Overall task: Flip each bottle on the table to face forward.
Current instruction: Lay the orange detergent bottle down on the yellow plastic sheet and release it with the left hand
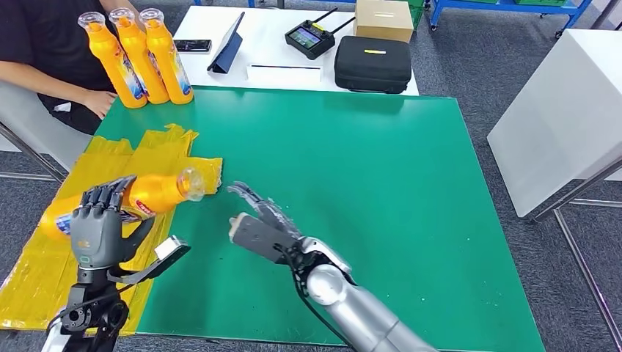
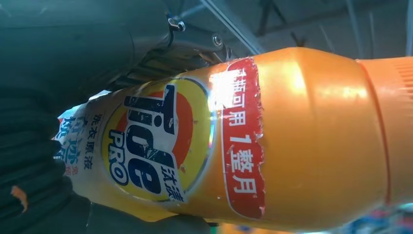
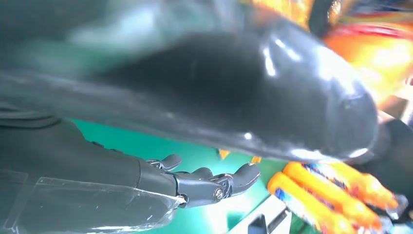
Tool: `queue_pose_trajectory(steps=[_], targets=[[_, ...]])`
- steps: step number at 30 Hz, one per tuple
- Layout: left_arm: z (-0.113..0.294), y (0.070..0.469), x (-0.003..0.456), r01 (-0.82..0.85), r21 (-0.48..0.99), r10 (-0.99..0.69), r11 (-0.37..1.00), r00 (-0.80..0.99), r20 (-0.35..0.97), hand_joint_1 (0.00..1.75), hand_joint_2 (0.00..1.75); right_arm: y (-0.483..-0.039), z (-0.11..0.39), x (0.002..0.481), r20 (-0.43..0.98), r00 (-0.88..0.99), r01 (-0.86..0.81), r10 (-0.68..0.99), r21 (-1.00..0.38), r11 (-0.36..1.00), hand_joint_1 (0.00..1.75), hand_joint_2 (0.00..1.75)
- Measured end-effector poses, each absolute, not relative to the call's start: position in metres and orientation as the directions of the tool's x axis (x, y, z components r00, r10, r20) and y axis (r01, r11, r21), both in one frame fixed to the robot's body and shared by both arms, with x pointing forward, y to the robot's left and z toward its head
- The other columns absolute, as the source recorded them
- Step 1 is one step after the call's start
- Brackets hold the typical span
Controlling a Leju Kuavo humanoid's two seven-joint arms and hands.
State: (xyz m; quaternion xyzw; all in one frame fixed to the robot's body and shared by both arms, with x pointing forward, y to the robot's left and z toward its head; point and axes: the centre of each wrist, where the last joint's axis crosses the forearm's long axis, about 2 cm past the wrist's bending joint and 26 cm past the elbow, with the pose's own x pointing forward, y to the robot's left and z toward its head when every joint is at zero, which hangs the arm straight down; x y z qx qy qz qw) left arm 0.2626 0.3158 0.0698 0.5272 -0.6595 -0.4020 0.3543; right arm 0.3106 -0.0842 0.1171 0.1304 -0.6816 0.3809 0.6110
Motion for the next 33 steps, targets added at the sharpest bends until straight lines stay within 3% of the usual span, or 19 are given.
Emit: queue_pose_trajectory(steps=[1, 6, 11, 15, 25, 33], targets=[[0.061, 0.323, 0.258, -0.374, 0.927, -0.987, 0.039, -0.159, -0.023, 1.75, 1.75, -0.093, 0.118, 0.309, 0.933, -0.226, -0.627, 0.279, -0.358, 0.691, 0.00, 0.00], [0.042, 0.327, 0.254, -0.287, 0.958, -0.994, -0.022, -0.096, -0.051, 1.54, 1.75, -0.110, 0.122, 0.307, 0.936, -0.245, -0.593, 0.254, -0.352, 0.724, 0.00, 0.00], [0.011, 0.322, 0.246, -0.139, 0.987, -0.992, -0.075, -0.093, -0.089, 1.54, 1.75, -0.130, 0.123, 0.305, 0.939, -0.262, -0.559, 0.224, -0.337, 0.758, 0.00, 0.00], [-0.003, 0.319, 0.241, -0.068, 0.994, -0.987, -0.091, -0.128, -0.099, 0.00, 0.00, -0.141, 0.122, 0.303, 0.937, -0.267, -0.545, 0.223, -0.338, 0.768, 0.00, 0.00], [-0.012, 0.311, 0.248, -0.010, 0.994, -0.978, -0.110, -0.175, -0.110, 0.00, 0.00, -0.154, 0.112, 0.294, 0.939, -0.246, -0.527, 0.239, -0.337, 0.780, 0.00, 0.00], [0.002, 0.309, 0.254, -0.090, 0.989, -0.976, -0.118, -0.172, -0.132, 0.00, 0.00, -0.162, 0.106, 0.292, 0.939, -0.234, -0.504, 0.251, -0.338, 0.795, 0.00, 0.00]])
